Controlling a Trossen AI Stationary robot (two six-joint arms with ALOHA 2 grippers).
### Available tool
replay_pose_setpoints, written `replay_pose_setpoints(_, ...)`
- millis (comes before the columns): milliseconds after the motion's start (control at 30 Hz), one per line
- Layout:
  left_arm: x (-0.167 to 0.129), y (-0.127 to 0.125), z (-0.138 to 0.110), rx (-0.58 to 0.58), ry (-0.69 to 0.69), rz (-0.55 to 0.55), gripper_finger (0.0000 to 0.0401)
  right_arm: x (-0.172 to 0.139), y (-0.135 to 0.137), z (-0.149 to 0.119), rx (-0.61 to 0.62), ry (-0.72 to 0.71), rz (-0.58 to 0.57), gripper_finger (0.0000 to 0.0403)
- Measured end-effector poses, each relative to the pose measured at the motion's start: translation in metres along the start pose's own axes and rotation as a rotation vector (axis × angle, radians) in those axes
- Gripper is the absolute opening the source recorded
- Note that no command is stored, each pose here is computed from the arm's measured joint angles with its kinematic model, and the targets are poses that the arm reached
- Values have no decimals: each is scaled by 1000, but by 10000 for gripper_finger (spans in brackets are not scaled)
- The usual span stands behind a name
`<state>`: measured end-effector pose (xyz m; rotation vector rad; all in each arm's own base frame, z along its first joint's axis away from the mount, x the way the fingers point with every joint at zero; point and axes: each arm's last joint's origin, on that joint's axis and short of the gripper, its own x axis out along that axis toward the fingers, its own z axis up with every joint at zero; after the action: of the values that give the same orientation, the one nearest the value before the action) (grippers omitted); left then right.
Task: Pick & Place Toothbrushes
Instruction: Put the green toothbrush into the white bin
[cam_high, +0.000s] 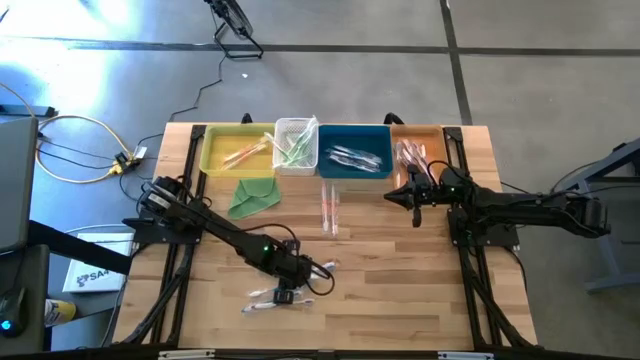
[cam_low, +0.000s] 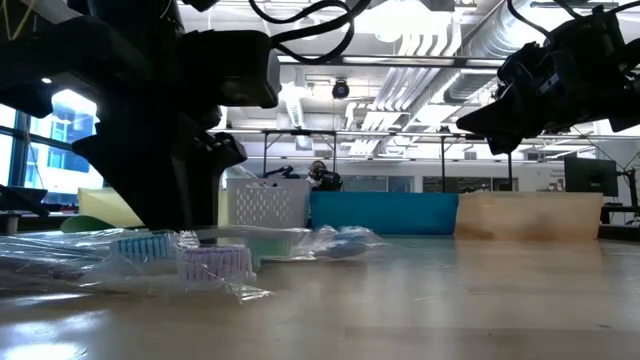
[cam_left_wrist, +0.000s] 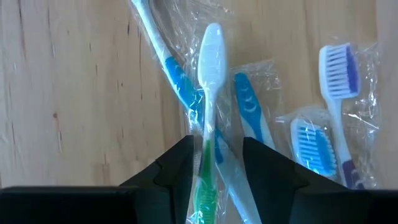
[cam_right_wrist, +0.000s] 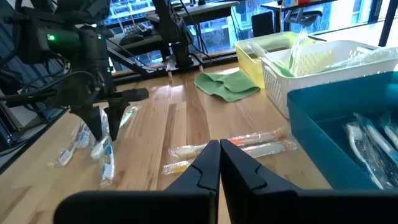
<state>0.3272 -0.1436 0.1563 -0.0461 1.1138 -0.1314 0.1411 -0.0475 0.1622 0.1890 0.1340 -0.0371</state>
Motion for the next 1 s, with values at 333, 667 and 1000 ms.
replay_pose_setpoints(333,0,0,1,-1,-11,-4,135,0,0,0,1,2,-1,4)
replay_pose_setpoints(667,-2,-2,6,-3,-54,-19,135,0,0,0,1,2,0,4)
replay_pose_setpoints(1000,-2,-2,6,-3,-54,-19,135,0,0,0,1,2,0,4)
